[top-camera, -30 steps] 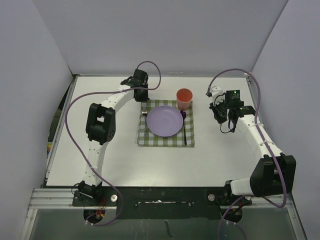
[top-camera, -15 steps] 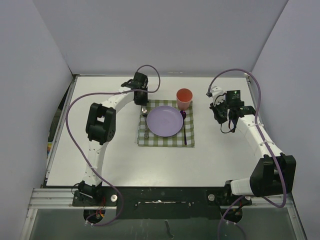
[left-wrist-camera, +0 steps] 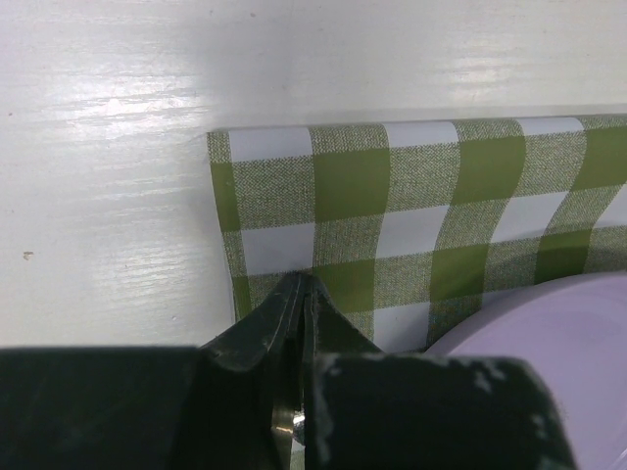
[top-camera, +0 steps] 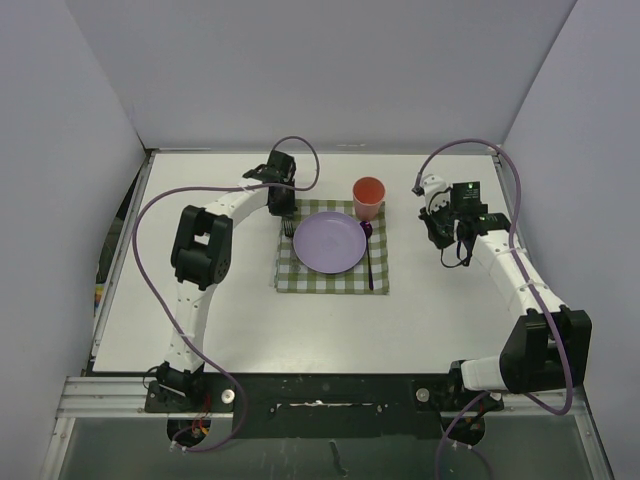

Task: Set the dinner table for one person
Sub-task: Adjust the utensils at the center of the board, then reset both arms

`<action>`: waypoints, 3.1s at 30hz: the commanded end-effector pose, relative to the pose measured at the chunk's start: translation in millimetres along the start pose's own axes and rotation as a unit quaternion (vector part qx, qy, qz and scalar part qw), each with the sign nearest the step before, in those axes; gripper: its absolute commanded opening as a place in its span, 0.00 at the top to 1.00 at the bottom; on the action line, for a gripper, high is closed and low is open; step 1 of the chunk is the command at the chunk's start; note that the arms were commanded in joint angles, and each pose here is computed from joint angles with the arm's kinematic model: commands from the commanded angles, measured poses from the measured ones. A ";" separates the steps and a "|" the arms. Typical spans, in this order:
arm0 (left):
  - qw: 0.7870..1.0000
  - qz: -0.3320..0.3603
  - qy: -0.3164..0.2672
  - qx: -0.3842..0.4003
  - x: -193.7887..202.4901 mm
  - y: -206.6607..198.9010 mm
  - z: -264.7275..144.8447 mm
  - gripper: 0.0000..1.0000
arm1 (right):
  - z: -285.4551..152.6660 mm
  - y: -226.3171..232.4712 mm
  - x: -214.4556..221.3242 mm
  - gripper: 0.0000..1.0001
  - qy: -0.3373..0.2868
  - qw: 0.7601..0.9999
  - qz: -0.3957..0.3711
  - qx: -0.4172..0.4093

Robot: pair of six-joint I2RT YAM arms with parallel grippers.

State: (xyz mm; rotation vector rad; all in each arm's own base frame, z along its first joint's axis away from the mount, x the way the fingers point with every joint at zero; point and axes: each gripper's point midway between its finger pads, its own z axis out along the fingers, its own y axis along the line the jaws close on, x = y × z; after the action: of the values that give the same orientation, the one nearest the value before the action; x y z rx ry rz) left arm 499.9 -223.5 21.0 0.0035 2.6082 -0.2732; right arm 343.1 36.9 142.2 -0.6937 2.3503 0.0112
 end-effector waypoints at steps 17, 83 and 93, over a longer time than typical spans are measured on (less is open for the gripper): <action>0.995 0.024 -0.084 0.050 -47.9 -34.0 -72.8 0.98 | -2.3 -2.5 -17.2 1.00 -0.038 0.999 -0.001 -0.002; 0.985 0.004 -0.170 -0.043 116.8 89.8 -296.6 0.53 | -70.4 -100.6 32.0 0.48 -0.011 0.963 0.051 0.263; 0.980 0.014 -0.196 -0.027 93.6 78.4 -303.5 0.52 | -73.5 -96.1 52.0 0.42 -0.001 0.961 0.033 0.276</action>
State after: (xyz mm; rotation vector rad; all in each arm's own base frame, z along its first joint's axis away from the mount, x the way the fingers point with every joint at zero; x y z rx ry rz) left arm 253.7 -82.9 189.0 -0.0424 2.3080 -0.1246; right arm 313.8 -80.1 167.9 -0.3407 2.2936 -0.5566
